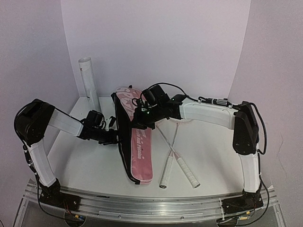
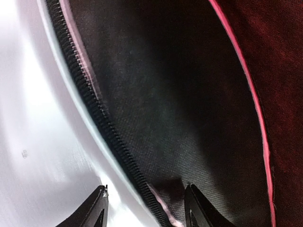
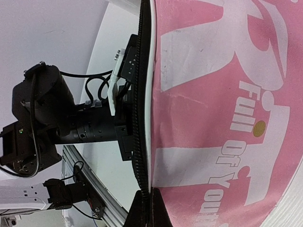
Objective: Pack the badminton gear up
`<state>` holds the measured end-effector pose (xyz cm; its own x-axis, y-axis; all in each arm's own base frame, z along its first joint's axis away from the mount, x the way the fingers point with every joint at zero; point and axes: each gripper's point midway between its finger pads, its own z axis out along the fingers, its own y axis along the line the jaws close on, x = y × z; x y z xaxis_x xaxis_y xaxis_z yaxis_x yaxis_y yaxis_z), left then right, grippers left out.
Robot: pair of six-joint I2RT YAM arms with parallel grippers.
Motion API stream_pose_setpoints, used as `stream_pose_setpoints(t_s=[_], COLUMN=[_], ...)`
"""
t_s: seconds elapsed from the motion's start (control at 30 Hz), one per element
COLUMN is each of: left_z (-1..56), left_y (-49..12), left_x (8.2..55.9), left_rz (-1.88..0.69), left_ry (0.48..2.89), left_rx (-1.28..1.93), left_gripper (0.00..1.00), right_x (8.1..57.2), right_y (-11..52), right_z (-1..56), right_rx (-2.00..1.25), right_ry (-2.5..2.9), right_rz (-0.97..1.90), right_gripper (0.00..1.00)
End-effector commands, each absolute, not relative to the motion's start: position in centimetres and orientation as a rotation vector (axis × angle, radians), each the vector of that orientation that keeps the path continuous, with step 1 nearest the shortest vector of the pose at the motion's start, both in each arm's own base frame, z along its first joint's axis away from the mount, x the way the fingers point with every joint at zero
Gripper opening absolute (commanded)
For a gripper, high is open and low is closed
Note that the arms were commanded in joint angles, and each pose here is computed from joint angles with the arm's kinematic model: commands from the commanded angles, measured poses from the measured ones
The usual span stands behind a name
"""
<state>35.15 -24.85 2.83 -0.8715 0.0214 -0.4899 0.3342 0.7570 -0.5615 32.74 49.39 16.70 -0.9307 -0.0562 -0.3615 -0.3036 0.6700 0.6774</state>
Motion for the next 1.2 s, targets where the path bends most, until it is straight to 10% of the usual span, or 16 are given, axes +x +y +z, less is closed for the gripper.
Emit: stream_pose_setpoints(t_s=[0.0,0.23,0.43,0.9,1.17], left_z=[2.5,4.3,5.4,16.8,19.8], left_y=[-25.6,-27.4,-28.2,-26.2,-27.1], left_x=[34.6,34.5,34.8,38.6,37.8], left_rz=[-1.002,-1.162,-1.213,-0.575,-0.229], left_ry=[2.480,2.404,2.380,2.154,2.102], left_rx=[0.257,0.264,0.235,0.734,0.920], left_gripper=[0.55,0.44,0.01,0.00,0.00], right_x=[32.6,32.6,32.7,32.5,34.8], right_y=[50.0,50.3,50.2,42.5,38.4], right_z=[22.2,22.3,22.1,17.2,16.6], right_rx=[-0.308,-0.305,-0.294,-0.134,-0.052], right_ry=[2.444,2.439,2.444,2.585,2.622], right_rz=[1.260,1.284,1.284,1.144,1.133], right_gripper=[0.00,0.00,0.00,0.00,0.46])
